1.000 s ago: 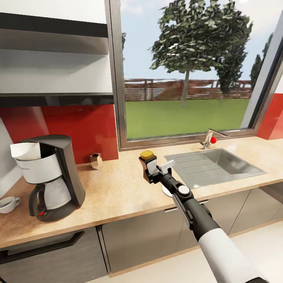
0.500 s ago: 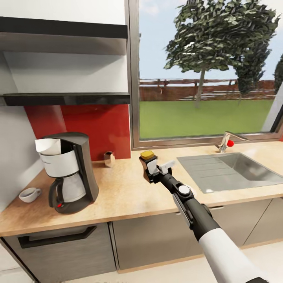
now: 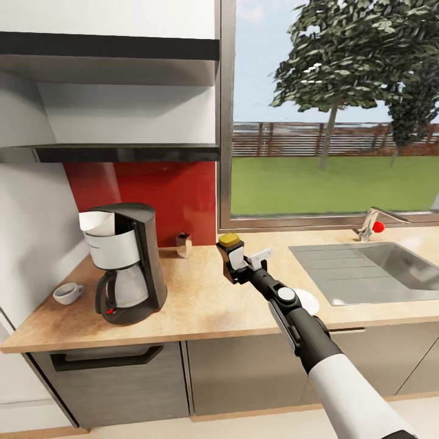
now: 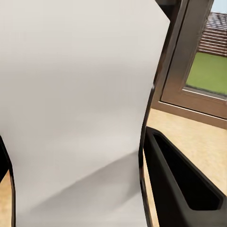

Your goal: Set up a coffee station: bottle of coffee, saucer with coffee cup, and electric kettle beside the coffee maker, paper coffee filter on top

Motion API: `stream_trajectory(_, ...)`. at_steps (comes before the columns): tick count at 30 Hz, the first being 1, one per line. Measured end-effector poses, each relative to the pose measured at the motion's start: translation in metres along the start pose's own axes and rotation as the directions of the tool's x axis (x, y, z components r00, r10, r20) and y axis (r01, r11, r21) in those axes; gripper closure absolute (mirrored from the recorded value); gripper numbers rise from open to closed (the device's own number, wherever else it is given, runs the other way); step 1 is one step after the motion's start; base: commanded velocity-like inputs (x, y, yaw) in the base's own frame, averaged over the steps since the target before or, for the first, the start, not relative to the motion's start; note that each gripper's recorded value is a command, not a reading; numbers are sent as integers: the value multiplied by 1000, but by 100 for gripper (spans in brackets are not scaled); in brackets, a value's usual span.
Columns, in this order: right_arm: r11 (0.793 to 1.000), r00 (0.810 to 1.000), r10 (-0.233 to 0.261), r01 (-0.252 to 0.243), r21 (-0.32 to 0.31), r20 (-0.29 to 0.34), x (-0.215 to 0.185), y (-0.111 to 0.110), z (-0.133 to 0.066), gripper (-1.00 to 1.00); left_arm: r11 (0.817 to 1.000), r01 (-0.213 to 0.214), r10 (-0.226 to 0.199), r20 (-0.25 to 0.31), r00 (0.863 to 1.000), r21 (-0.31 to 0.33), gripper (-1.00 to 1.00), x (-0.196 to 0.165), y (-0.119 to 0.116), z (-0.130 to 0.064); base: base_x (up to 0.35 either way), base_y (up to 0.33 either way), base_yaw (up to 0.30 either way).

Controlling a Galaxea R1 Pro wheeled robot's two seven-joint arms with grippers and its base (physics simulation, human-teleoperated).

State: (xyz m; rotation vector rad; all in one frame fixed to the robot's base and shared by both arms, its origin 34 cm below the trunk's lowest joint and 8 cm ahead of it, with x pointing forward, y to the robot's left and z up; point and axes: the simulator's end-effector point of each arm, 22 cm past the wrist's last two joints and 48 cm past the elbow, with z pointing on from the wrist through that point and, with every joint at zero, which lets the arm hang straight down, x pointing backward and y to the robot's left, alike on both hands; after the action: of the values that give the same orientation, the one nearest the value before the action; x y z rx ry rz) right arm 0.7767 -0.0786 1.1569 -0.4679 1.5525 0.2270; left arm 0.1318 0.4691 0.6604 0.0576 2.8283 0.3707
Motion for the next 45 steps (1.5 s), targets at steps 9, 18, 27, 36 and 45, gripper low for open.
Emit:
stream_trajectory(9,1000,1000,0,0,1,0,0,0,0,100,1000,1,-1,0,1000,3,-100,0,-2,0,0,0,2)
stream_trajectory(18,1000,1000,0,0,-1,-2,1,0,0,100,1000,2,-2,-1,1000,2,-100,1,-2,0,0,0,0)
stream_trajectory(27,1000,1000,1,-1,-1,-8,5,0,1,100,1000,3,-3,-5,1000,1,-100,2,-1,0,0,0,131)
stream_trajectory(36,1000,1000,3,-3,-2,-12,8,1,1,100,1000,3,-3,-11,1000,0,-100,4,-2,-1,11,1,258)
stream_trajectory(45,1000,1000,2,-2,0,-17,10,0,1,100,1000,7,-7,-22,1000,7,-100,9,-9,-2,228,117,132)
